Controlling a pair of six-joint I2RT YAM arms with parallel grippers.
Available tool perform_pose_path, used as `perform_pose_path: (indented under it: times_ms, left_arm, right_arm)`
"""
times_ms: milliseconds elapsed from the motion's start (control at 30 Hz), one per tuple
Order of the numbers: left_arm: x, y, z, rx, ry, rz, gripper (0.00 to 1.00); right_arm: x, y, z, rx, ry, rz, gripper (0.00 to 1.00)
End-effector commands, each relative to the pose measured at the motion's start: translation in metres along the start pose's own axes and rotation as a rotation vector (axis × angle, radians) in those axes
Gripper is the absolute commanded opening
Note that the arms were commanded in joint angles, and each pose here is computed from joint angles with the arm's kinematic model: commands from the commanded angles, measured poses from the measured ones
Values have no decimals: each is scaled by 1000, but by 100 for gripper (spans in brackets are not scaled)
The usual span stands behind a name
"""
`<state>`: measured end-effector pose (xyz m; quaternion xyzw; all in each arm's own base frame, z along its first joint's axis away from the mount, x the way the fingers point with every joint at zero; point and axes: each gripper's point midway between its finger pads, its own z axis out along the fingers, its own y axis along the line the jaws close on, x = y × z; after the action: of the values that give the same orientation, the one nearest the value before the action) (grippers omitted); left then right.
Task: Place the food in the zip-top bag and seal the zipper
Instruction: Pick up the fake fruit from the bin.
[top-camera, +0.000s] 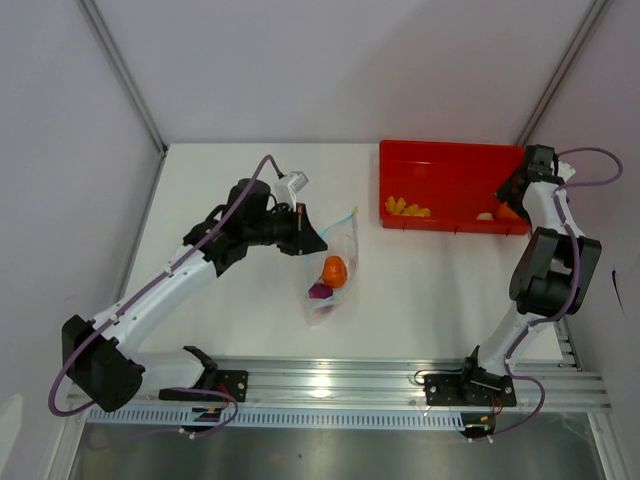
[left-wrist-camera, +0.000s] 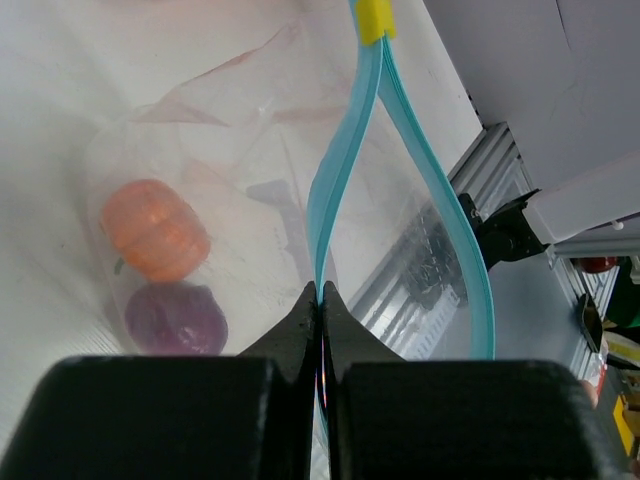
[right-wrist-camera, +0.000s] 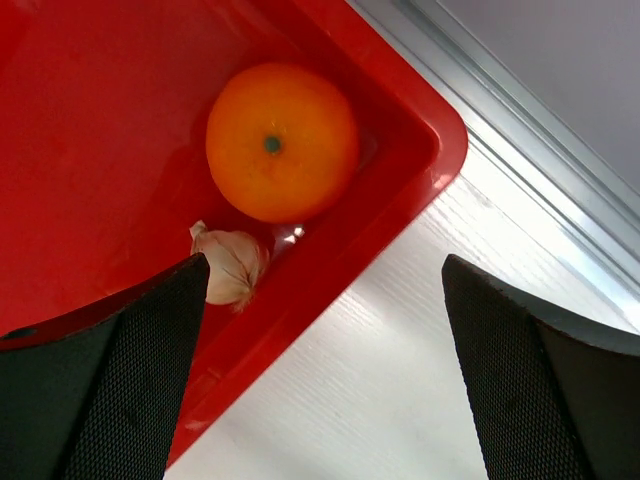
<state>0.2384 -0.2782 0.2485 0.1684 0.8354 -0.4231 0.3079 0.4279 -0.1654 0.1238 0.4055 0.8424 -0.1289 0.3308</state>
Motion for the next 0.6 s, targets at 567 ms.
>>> perform_pose_path:
  times_ms: [567]
  left_arm:
    - [2,-9,-2,71,-20,11,1]
  right_arm:
    - [-33,32,41,-17,-63,-40,98]
